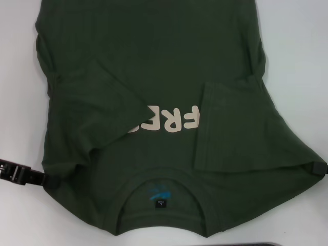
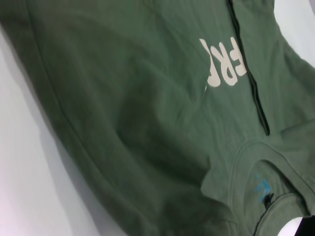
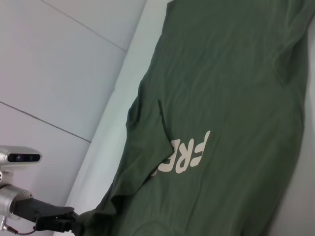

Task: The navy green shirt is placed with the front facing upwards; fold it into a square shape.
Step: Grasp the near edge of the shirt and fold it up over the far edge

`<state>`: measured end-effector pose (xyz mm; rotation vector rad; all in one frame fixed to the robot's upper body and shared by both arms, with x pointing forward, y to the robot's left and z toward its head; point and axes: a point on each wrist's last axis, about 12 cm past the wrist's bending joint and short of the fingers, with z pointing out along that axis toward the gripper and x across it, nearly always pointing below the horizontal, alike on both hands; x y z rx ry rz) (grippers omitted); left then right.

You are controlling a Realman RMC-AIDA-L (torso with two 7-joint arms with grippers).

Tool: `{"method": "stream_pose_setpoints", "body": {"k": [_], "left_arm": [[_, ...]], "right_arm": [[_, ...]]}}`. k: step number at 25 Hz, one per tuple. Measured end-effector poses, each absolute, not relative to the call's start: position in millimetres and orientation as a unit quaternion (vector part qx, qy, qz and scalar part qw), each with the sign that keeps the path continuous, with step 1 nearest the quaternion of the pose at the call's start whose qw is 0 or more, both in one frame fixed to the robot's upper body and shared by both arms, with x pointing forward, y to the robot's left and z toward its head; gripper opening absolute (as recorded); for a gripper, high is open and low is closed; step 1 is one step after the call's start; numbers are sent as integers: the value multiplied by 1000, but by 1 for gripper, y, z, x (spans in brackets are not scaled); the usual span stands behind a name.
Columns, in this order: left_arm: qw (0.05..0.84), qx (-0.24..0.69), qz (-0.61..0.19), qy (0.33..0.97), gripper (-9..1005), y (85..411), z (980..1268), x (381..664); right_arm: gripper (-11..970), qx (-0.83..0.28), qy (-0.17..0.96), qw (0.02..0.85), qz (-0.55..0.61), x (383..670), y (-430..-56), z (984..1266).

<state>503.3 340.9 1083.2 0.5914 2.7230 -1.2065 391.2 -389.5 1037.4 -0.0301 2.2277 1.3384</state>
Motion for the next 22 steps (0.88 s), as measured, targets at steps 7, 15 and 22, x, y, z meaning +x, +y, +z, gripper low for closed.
{"method": "stream_pose_setpoints", "body": {"k": [7, 15, 22], "left_arm": [[67, 192, -395, 896, 66, 340, 1084, 508], [93, 183, -403, 892, 66, 338, 1089, 515], [116, 178, -409, 887, 66, 337, 1094, 523]], "right_arm": [[1, -14, 825, 280, 491, 397, -389, 1037], [0, -19, 822, 294, 488, 407, -389, 1042], [0, -29, 821, 300, 484, 418, -389, 1046]]}}
